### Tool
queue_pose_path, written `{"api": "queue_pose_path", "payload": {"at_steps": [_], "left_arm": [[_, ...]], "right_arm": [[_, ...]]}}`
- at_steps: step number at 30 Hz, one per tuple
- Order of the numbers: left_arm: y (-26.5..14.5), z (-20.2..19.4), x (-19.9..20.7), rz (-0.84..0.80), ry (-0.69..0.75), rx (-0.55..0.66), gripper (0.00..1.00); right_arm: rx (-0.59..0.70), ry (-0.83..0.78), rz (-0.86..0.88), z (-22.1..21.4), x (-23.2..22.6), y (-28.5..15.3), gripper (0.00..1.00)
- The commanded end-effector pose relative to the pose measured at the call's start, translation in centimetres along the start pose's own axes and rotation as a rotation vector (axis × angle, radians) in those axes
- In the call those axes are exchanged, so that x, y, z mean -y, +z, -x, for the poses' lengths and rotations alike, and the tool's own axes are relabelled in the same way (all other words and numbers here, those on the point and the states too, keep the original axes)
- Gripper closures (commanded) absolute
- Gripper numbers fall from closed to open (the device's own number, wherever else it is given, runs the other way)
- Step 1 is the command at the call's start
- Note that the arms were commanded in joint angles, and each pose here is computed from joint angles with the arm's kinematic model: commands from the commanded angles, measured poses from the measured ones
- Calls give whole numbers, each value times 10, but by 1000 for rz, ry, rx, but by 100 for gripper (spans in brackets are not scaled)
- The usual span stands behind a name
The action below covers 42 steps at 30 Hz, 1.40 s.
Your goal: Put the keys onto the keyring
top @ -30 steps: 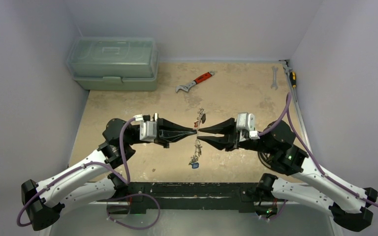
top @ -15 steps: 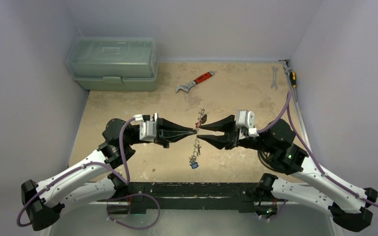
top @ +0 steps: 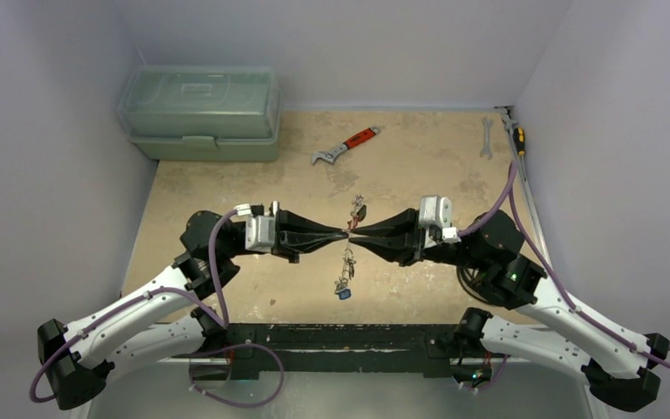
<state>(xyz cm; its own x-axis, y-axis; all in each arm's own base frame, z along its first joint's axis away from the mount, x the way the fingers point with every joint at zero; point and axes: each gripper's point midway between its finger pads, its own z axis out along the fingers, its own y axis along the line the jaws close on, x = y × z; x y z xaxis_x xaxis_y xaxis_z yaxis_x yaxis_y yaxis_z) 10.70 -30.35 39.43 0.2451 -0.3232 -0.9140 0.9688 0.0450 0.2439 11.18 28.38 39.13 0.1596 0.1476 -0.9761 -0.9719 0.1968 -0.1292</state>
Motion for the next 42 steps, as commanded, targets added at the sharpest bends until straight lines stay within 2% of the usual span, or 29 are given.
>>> {"api": "queue_pose_path", "payload": {"at_steps": [1,10,21,26,30,39,40,42], "left_arm": [[1,12,15,-77,11,53,100],[1,11,23,-120,3,49,100],[1,2,28,-159,-7,29,100],[1,-6,28,-165,-7,1,100],[2,-12,26,-164,5,-18,100],[1,-22,21,-135,30,-62,100],[1,-22,18,-118,30,-68,98],[0,-22,13,-86,30,-91,87]], "right_arm": [[64,-24,-7,24,4,4,81],[79,-18,95,29,-13,5,82],[81,-5,109,28,-14,8,85],[89,-5,142,31,-19,8,89],[89,-6,155,31,-22,8,100],[80,0,120,26,-14,11,100],[73,-2,120,24,-14,12,100],[53,-2,121,19,-14,12,100]]}}
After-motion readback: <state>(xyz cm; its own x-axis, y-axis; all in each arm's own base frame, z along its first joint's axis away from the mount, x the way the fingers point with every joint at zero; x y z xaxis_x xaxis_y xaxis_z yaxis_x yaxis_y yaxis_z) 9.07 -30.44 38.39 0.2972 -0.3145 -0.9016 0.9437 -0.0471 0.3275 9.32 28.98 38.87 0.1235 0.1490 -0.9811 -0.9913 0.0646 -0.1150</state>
